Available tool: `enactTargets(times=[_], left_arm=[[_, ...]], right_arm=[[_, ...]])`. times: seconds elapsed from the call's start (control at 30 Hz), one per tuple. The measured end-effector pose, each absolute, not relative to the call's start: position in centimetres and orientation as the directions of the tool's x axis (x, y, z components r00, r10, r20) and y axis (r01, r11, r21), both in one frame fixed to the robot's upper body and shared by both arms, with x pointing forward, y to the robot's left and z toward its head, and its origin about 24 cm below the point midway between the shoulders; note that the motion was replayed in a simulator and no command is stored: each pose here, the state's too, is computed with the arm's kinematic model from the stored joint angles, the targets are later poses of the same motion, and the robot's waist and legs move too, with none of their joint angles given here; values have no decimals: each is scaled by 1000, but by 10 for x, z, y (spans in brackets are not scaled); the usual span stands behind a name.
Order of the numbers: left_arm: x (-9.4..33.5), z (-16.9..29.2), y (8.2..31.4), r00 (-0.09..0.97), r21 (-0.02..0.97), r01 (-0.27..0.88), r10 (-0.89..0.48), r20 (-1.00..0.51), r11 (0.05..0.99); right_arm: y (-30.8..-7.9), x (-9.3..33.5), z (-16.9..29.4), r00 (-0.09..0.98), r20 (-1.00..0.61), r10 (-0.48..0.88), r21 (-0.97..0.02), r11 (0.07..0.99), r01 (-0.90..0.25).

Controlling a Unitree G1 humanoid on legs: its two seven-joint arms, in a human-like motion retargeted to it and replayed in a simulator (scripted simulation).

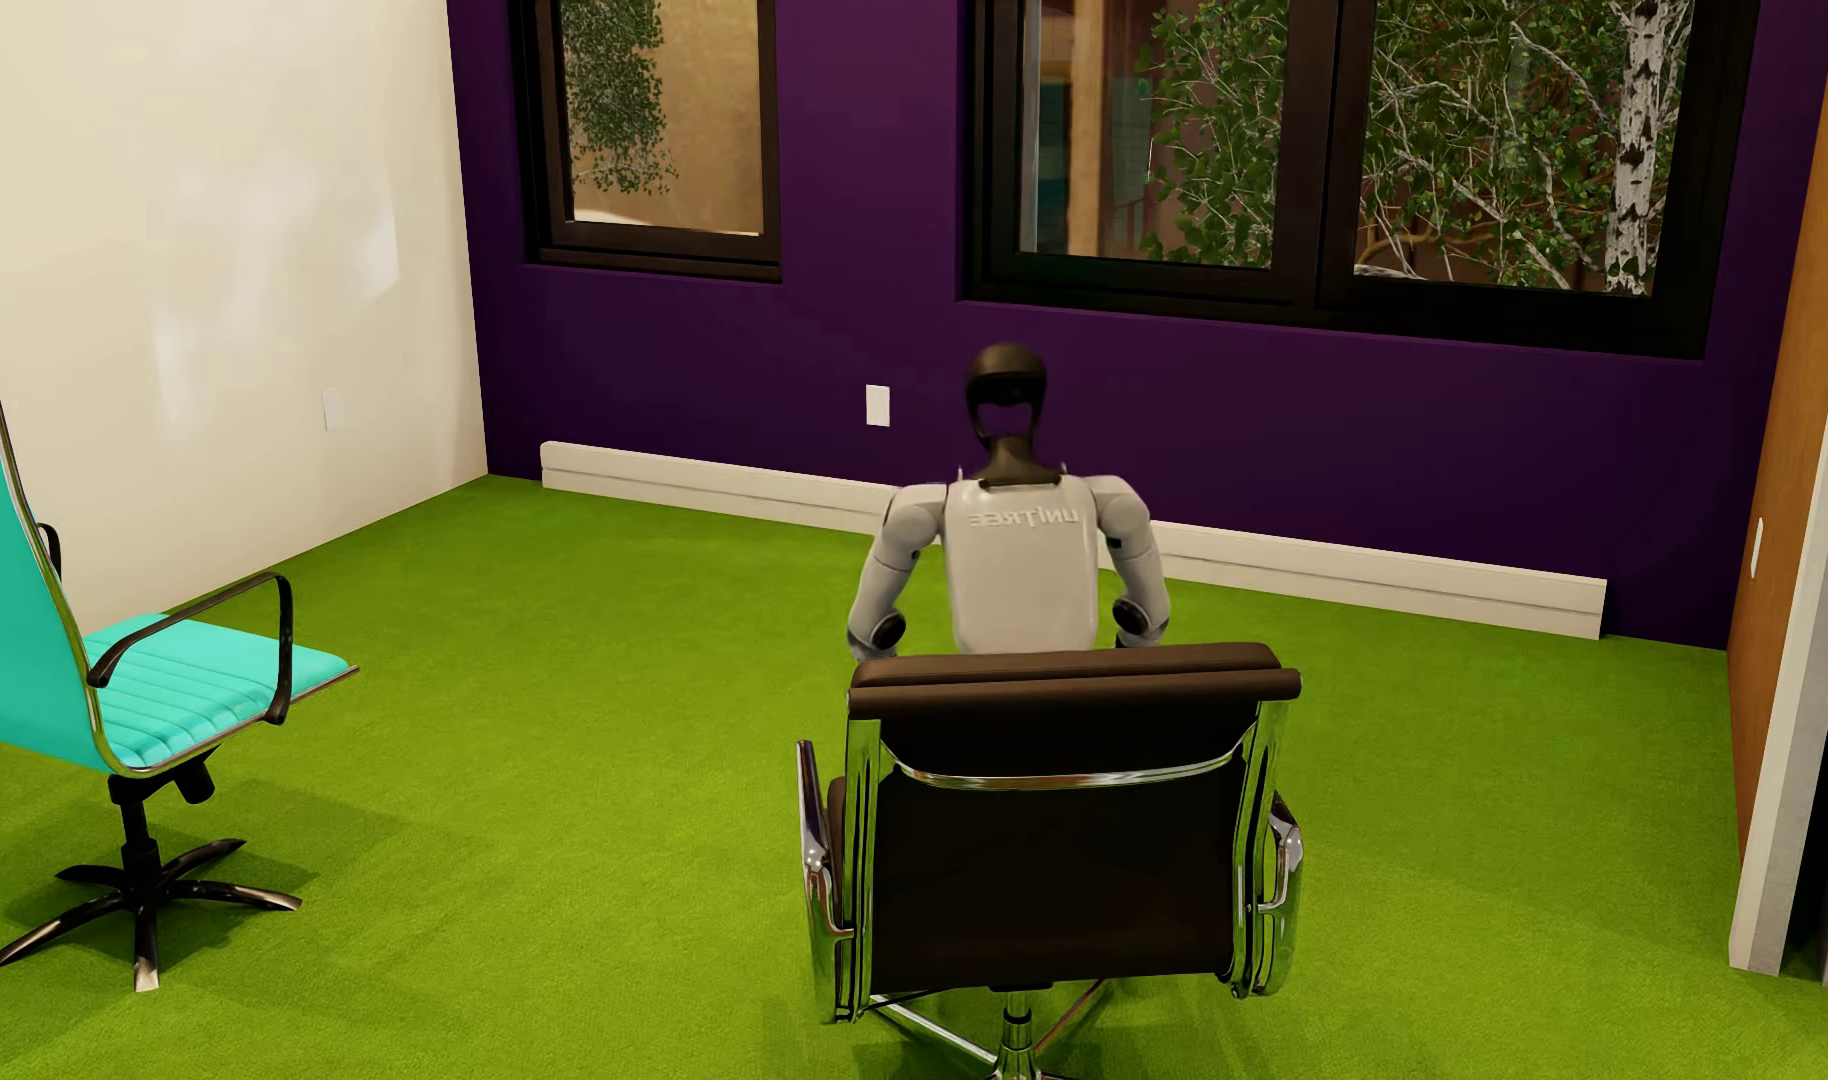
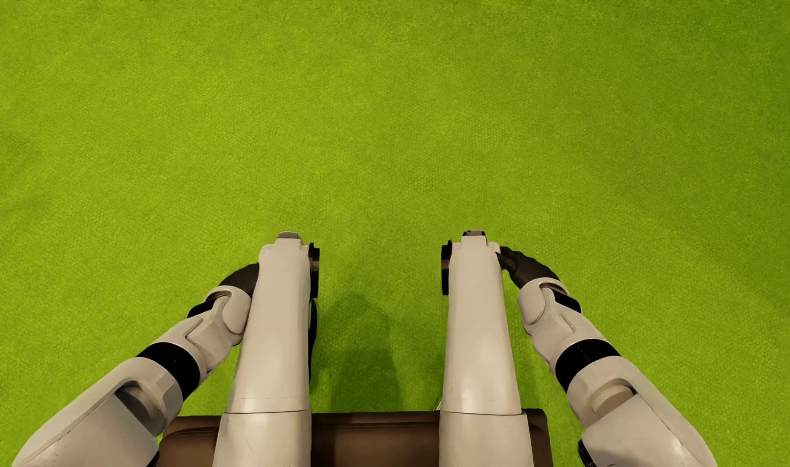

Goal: Perch on the dark chair

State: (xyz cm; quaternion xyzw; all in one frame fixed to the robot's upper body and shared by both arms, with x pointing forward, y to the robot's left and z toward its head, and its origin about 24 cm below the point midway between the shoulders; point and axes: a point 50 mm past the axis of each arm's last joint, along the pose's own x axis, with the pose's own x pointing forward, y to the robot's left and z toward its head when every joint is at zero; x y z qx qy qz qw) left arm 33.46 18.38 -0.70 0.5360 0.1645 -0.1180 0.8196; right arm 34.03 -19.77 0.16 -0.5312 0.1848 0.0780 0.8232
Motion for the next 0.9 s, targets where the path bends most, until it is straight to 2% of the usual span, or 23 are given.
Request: enactTargets(times=[0.07,0.2,0.4,0.67,0.9], left_arm=[[327,-18,186,901,823,396,0,-434,408],[319,-30,191,889,801,384,51,-455,459],[311,-39,211,861,778,340,157,-483,529],[290,-59,227,777,724,377,227,-587,578],[291,-57,234,769,731,373,250,-588,571]], right_arm=[[-196,334,-7,900,-432,-62,-825,431,-366],[-199,326,-21,878,-468,-102,-795,483,-367],[-220,315,-33,848,-482,-219,-782,545,-304],[-236,287,-61,712,-637,-294,-715,572,-403],[-240,289,-58,715,-629,-306,-726,559,-400]])
